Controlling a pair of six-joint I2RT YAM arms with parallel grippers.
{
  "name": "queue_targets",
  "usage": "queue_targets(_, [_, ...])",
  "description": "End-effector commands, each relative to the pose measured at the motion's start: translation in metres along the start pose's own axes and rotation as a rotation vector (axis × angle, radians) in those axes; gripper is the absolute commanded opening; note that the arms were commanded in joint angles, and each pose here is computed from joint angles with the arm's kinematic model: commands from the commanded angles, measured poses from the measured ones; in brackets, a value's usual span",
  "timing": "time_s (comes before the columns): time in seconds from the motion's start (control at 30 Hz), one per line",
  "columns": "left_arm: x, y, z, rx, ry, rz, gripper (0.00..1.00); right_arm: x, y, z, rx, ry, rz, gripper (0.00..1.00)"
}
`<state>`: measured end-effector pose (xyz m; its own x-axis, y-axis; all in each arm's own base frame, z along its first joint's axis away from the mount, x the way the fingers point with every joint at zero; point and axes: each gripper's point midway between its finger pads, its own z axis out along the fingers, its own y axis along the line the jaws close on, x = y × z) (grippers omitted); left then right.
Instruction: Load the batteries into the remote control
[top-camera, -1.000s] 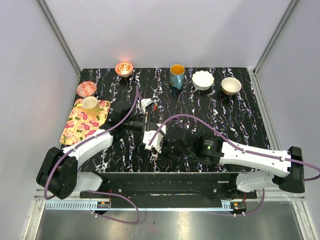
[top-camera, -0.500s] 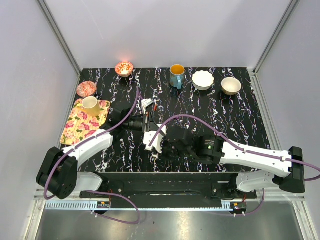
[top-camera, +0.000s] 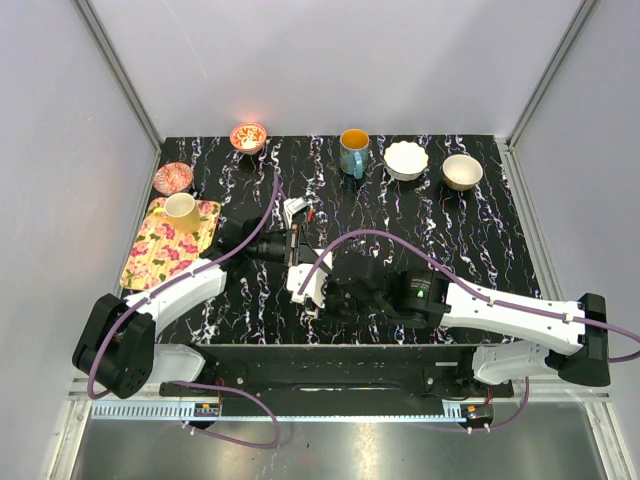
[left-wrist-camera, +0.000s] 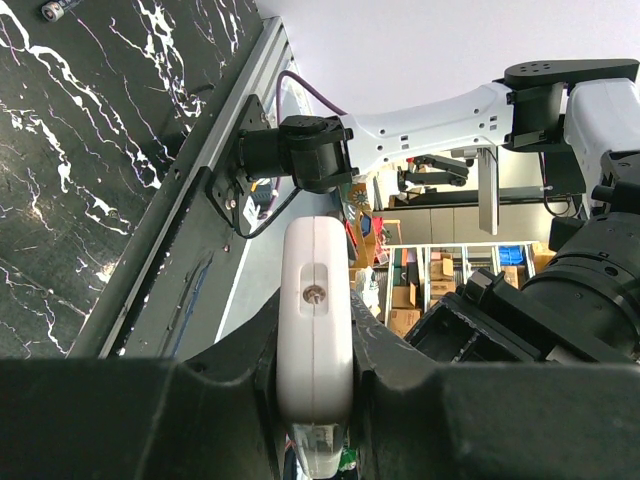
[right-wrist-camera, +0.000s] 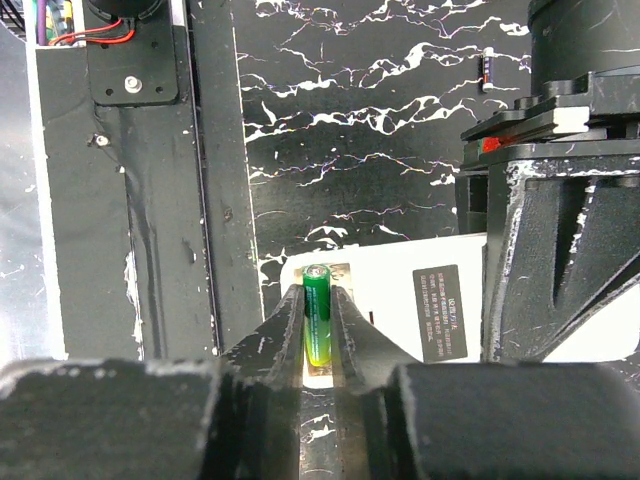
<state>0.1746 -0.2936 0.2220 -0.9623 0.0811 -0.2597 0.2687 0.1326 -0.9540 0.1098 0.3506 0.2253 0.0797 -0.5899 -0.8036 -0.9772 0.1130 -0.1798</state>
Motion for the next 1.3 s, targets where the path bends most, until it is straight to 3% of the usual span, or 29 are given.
queue_targets(0.0, [-0.005,-0.024,-0.003,0.057,0.004,0.062,0.0,0.0,0.001,-0.007,0.0,0.023,-0.004,0.21])
queue_targets(0.13, [-0.005,-0.024,-0.004,0.057,0.003,0.062,0.0,-0.001,-0.001,-0.008,0.01,0.016,-0.002,0.3])
queue_targets(0.83, [-0.004,-0.02,-0.002,0.057,0.002,0.053,0.0,-0.025,-0.01,-0.025,0.057,-0.077,0.009,0.46])
queue_targets(1.1, [-0.006,-0.017,-0.001,0.054,-0.003,0.048,0.0,-0.051,-0.014,-0.049,0.079,-0.182,0.031,0.54])
queue_targets(1.27, [-0.009,-0.014,0.0,0.043,-0.029,0.048,0.0,-0.059,-0.055,-0.07,0.331,-0.274,0.19,0.66])
